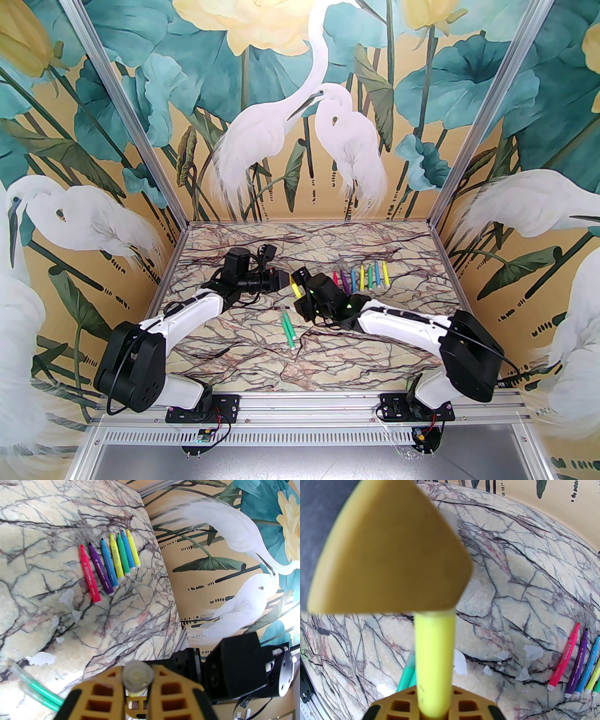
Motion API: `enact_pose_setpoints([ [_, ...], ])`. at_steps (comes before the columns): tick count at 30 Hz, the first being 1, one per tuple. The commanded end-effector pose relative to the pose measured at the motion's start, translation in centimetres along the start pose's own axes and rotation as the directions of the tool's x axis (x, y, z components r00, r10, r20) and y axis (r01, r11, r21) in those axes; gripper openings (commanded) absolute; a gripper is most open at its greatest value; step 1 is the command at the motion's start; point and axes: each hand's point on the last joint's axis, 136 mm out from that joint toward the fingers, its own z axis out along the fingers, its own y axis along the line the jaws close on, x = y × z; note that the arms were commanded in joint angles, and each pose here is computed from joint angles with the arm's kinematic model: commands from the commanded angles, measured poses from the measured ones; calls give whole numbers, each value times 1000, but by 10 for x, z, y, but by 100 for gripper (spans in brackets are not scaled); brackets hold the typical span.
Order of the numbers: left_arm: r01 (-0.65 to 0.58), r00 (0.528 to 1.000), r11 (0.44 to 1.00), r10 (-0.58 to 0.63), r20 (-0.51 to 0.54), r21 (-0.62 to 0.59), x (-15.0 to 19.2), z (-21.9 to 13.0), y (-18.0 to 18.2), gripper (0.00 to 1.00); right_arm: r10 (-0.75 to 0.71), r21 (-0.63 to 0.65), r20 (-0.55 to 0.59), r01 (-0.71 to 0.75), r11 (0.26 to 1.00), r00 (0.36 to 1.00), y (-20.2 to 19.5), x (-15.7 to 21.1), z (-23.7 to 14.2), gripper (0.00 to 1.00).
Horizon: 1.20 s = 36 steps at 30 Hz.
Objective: Open the pen caps
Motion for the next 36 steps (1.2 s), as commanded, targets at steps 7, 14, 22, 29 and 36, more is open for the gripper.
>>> enact_pose_setpoints([
  [7,16,993,993,-2,122,-118,-53,-5,6,0,-8,55,-113,15,998,994,-20,63,-14,0],
  [14,44,990,993,-29,135,-110,-67,0,4,0,-26,64,-104,33,997,994,-27,80,-26,0],
  [22,50,991,993,-36,130,-105,-74,3,3,0,-29,55,-101,35,998,994,-30,89,-31,0],
  [29,63,995,926,-31,92,-373,-55,4,59,0,143,179,-38,-134,975,989,-69,63,-27,0],
  [36,55,998,881,-56,11,-470,-32,16,89,0,287,281,-89,-253,926,954,-99,45,1,0],
])
